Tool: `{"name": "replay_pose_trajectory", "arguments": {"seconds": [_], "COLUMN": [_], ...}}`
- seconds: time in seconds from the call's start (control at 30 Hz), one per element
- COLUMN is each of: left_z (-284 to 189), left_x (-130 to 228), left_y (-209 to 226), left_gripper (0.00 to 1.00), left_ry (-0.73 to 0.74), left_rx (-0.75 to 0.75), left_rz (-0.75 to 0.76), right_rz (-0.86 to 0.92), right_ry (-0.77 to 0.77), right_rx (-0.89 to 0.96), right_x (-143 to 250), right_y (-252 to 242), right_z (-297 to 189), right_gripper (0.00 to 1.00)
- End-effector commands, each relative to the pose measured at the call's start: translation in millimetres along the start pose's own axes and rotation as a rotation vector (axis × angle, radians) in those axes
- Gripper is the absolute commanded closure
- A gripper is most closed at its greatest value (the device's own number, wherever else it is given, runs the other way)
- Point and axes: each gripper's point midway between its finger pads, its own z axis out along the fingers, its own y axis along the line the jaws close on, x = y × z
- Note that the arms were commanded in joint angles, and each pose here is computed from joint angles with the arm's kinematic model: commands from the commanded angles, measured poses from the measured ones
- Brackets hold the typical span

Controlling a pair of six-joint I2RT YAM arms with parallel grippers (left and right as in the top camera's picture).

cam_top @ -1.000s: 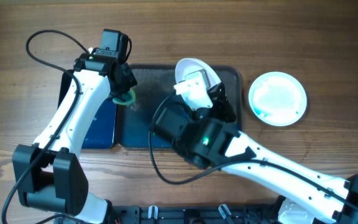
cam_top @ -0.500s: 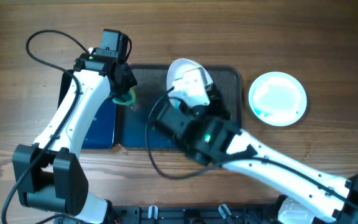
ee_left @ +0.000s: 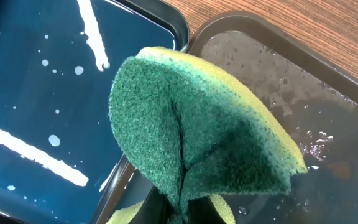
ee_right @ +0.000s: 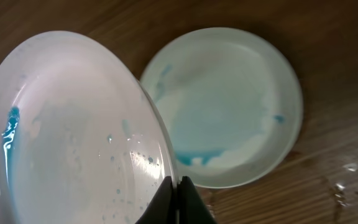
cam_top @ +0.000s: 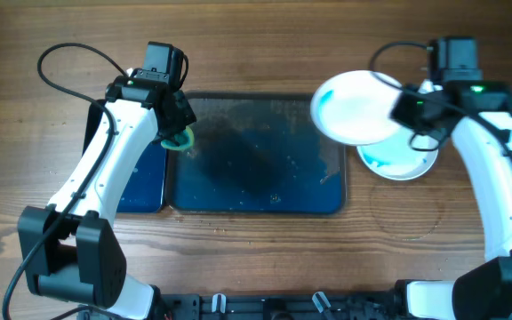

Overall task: Clean dirty plates on tray and stack at the side
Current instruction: 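Lift the last plate with right gripper and stack it on the pile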

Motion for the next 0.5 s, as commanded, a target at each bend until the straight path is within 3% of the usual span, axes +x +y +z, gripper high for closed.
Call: {"name": "replay_pose_trajectory", "arguments": {"seconds": [0.0, 0.23, 0.43, 0.47], "left_z": [0, 0, 0, 0], "left_x": [-1, 0, 1, 1], "left_y": [-3, -3, -2, -2], "left_gripper": [0.96, 0.96, 0.96, 0.96], "left_ry": [-0.001, 0.001, 0.005, 0.005], "left_rx": [0.008, 0.006, 0.004, 0.004], "left_rz": [0.021, 0.022, 0.023, 0.023], "right_rz": [0.093, 0.174, 0.204, 0.181], "right_ry": [0.023, 0.162, 0.215, 0.225], "right_rx": [0.079, 0.227, 0.259, 0.243], "right_x": [-12, 16, 28, 29], "right_y": [-41, -96, -114, -112], "right_z": [14, 82, 88, 88], "right_gripper": [0.96, 0.95, 0.96, 0.89]}}
